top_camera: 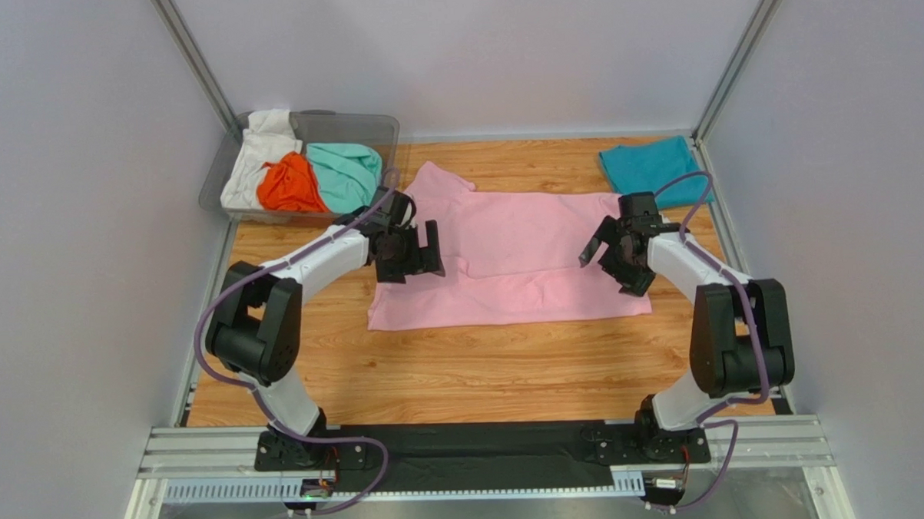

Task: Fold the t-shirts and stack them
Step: Fold the tshirt

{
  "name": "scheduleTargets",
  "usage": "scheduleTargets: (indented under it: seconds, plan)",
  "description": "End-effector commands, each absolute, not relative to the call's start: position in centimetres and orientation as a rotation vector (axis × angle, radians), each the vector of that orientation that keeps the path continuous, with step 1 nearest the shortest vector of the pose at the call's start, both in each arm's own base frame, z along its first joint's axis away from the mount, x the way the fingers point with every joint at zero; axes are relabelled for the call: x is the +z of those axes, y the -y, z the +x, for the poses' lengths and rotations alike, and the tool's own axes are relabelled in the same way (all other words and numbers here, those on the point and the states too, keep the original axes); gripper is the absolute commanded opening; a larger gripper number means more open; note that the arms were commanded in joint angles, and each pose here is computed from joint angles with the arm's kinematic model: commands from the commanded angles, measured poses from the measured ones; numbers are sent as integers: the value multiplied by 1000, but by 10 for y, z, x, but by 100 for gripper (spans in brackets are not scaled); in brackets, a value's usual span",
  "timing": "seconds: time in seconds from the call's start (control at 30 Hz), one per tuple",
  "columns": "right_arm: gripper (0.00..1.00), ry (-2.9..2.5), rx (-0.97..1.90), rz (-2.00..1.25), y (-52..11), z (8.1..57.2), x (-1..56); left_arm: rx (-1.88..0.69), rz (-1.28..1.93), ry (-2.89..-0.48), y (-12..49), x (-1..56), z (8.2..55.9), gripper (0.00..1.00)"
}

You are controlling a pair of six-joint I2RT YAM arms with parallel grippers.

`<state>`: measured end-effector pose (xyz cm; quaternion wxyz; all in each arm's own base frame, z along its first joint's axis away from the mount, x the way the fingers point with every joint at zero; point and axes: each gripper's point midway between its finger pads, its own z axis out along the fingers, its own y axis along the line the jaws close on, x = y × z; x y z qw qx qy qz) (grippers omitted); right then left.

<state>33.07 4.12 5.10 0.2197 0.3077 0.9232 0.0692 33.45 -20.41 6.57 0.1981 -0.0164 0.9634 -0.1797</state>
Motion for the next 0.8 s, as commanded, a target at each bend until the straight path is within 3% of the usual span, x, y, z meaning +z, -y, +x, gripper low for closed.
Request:
scheduleTargets:
  seconds: [0.0, 0.33, 0.77]
  plan:
    - [100, -2579, 207, 759, -50, 338, 40, -616, -63, -2712, 219, 57, 327, 100]
    - [100, -2695, 154, 840, -48, 279, 2, -556, -162, -2841, 192, 18, 269, 100]
    - [100, -2703, 235, 932, -53, 186, 13, -539, -293, -2893, 164, 15, 163, 100]
